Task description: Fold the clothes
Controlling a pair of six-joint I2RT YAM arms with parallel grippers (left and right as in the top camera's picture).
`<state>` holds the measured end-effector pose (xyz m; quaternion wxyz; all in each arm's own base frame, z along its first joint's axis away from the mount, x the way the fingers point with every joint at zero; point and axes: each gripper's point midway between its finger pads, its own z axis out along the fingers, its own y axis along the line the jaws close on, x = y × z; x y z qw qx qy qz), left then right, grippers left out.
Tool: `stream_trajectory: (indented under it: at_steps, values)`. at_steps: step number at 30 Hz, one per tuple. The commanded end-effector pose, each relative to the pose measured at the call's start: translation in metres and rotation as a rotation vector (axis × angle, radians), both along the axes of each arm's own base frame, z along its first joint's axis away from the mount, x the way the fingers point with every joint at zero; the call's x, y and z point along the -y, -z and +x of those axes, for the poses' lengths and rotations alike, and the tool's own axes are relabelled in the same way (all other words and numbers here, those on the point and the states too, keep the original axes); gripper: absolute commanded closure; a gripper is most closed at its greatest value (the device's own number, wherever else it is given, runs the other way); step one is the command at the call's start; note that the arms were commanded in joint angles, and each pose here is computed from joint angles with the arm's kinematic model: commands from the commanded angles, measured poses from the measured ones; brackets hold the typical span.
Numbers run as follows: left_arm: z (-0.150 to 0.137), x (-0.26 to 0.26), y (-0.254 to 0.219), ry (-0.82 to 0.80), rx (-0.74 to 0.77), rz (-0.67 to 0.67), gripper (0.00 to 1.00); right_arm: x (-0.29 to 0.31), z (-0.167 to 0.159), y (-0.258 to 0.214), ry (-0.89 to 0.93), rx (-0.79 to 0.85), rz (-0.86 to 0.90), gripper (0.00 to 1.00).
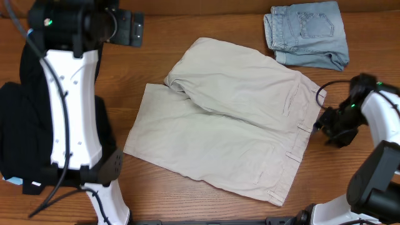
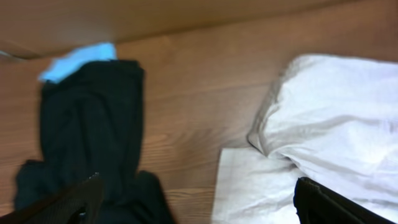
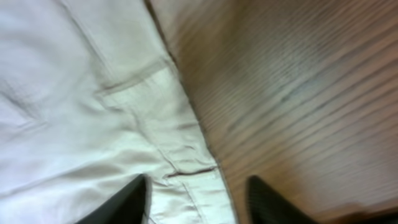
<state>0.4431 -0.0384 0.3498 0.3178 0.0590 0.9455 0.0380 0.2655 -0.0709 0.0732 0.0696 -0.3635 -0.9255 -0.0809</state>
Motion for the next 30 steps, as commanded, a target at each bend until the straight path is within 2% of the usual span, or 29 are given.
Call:
stream_trajectory:
  at_steps: [1,6,16,21,26,30]
  values:
    - [0.024,0.023,0.055,0.094,-0.136,-0.075,0.03,-0.015,0.041,-0.054,-0.102,0.229,0.094,0.25]
    - [0.047,0.047,0.122,0.193,-0.274,-0.141,0.03,-0.042,0.058,-0.081,-0.199,0.317,0.135,0.15]
    - [0.056,0.079,0.244,0.324,-0.527,-0.273,0.04,-0.092,0.064,-0.078,-0.373,0.322,0.124,0.12]
    - [0.055,0.091,0.28,0.344,-0.596,-0.345,0.04,-0.096,0.064,-0.078,-0.39,0.32,0.12,0.11]
    - [0.051,0.092,0.308,0.335,-0.655,-0.348,0.04,-0.096,0.065,-0.078,-0.391,0.321,0.119,0.11]
    - [0.052,0.1,0.312,0.352,-0.654,-0.363,0.04,-0.095,0.067,-0.078,-0.391,0.329,0.116,0.11]
